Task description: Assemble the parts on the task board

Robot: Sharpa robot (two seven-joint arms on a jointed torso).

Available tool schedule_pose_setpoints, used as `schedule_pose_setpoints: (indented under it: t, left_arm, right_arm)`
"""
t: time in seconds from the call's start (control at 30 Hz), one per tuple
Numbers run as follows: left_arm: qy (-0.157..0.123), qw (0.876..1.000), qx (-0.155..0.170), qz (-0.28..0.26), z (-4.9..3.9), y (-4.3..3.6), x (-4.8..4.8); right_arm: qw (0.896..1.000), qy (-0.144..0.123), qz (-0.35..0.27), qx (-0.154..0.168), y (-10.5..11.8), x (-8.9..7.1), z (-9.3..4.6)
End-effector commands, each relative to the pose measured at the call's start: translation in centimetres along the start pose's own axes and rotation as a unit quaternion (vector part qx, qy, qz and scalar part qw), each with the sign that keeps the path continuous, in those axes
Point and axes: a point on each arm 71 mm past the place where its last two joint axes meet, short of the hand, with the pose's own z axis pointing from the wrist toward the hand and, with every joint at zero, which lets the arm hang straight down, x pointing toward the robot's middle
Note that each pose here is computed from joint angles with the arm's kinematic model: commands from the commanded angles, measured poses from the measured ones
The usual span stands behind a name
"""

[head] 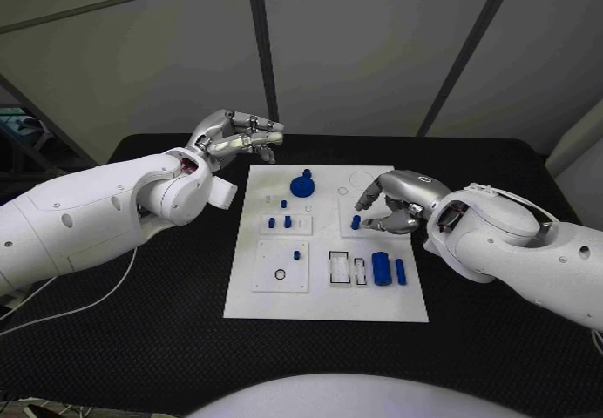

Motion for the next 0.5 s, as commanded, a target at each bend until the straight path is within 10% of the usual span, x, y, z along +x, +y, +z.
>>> schedule_pose_setpoints:
  t: [0.03, 0.5]
  left_arm:
    - [0.007, 1.000, 0.003, -0.004, 0.06, -0.10, 0.12]
    - [0.009, 1.000, 0.004, -0.005, 0.07, -0.13, 0.23]
  right_arm:
    - [0.999, 0.019, -0.029, 0.004, -0.1, 0.2, 0.3]
    - [0.999, 0.013, -0.031, 0.007, -0.1, 0.7, 1.8]
